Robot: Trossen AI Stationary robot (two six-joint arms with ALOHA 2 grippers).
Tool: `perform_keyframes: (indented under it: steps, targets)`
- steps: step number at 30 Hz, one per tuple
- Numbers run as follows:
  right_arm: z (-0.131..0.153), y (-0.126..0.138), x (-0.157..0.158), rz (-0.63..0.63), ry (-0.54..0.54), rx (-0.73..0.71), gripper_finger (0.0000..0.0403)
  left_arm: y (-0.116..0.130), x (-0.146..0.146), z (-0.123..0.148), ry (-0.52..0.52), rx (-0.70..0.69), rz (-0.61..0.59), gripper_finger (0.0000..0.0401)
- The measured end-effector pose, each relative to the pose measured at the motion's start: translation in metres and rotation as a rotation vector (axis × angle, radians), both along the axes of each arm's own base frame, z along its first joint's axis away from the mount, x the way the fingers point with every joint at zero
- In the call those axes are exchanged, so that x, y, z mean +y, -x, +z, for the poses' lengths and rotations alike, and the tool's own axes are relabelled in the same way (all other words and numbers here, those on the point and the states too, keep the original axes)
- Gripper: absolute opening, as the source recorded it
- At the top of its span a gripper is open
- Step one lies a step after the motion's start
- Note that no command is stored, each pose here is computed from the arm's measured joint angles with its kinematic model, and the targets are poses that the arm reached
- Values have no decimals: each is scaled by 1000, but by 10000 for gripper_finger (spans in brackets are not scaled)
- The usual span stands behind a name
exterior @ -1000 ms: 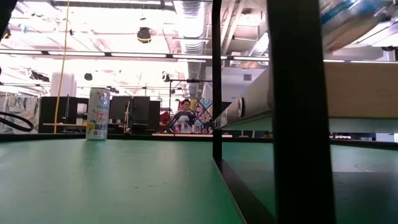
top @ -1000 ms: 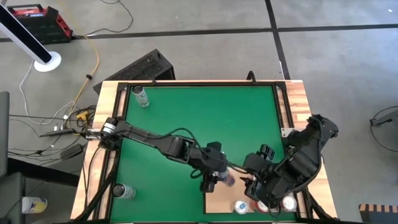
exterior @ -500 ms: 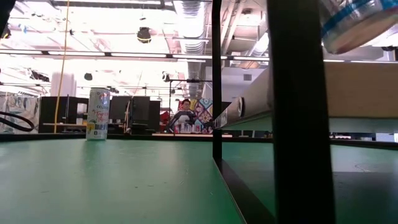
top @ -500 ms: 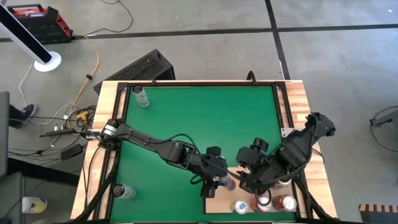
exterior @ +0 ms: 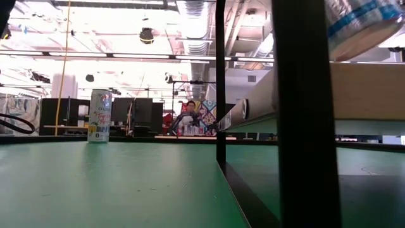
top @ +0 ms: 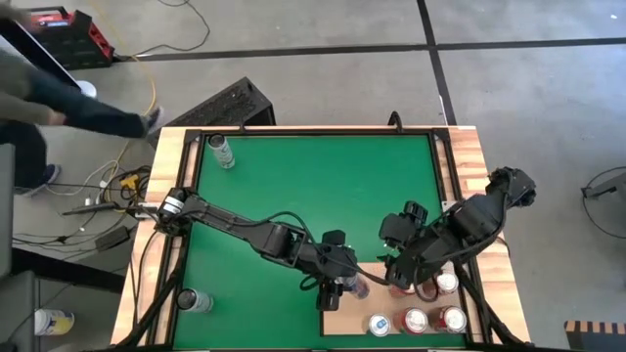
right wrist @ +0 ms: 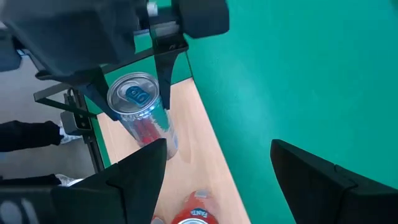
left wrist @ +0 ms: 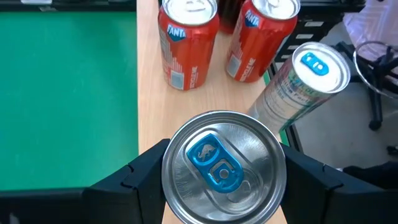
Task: Place canned beverage on shelf
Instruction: Put the blue soda can on the shelf aligned with the other blue soda can
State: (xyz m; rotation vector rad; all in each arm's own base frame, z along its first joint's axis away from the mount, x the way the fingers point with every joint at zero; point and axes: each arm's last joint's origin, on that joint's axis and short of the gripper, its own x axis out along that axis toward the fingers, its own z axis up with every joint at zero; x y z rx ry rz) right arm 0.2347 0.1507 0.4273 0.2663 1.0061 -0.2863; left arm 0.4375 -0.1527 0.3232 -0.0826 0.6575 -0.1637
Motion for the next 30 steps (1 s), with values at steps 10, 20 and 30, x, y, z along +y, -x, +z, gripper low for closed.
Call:
perform_keyframes:
  steps: [10, 20, 30]
  targets:
    - [15, 9, -23, -20, -9, -47, 312, -4, 2, -6, 5, 10, 23, 217]
    - [15, 7, -27, -15, 3, -43, 312, -13, 4, -20, 5, 32, 23, 217]
    - [15, 7, -27, -15, 2, -43, 312, -9, 5, -24, -25, 86, 8, 217]
